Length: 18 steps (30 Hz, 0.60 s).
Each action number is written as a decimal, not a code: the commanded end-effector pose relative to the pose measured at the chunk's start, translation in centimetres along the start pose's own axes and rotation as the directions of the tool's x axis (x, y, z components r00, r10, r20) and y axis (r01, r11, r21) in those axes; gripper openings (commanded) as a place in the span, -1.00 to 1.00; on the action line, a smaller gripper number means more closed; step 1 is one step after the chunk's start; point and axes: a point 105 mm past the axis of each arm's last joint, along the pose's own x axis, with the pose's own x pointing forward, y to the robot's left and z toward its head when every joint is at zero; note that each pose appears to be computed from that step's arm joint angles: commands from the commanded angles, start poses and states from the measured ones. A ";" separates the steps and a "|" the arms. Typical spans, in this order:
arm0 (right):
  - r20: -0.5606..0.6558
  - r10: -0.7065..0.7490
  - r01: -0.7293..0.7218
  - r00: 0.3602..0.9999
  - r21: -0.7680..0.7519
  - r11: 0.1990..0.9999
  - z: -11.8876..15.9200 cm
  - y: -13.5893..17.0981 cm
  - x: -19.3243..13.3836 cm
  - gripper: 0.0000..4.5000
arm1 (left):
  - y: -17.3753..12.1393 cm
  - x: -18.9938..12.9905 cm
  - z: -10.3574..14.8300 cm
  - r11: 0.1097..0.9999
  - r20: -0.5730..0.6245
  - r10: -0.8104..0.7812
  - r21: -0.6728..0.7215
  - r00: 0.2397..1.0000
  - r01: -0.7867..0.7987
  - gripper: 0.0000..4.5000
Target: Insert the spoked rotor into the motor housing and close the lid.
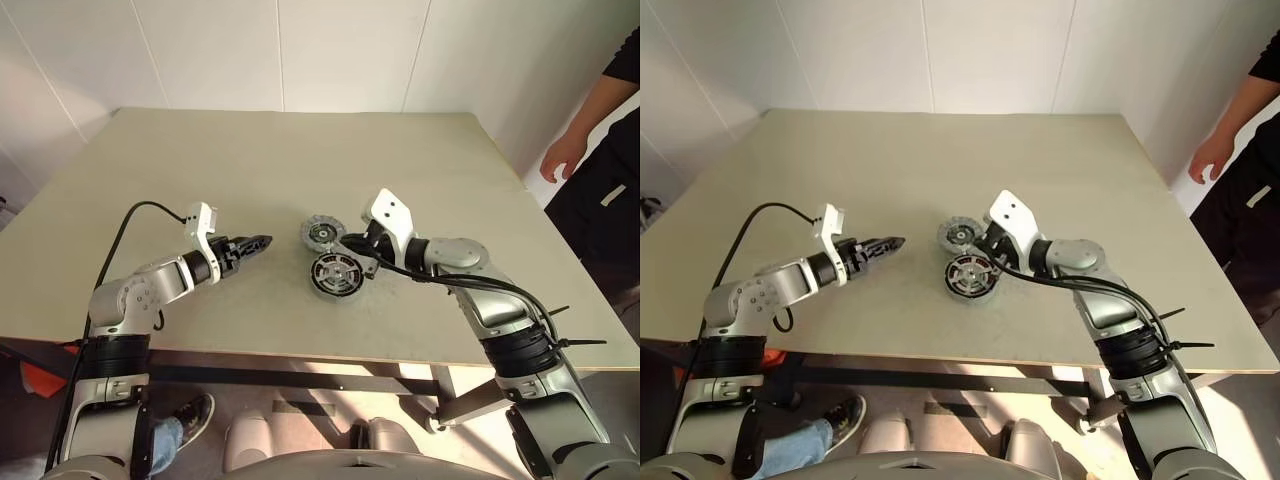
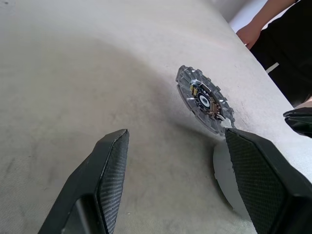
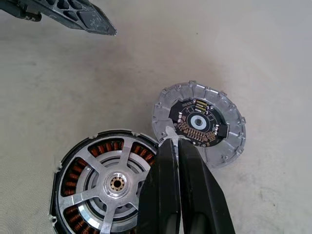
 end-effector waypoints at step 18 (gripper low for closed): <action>0.040 -0.039 0.043 0.998 -0.085 0.995 1.5 -1.6 -0.7 -0.97 | 0.1 1.3 0.4 1.000 0.027 0.003 0.012 1.000 -0.003 0.48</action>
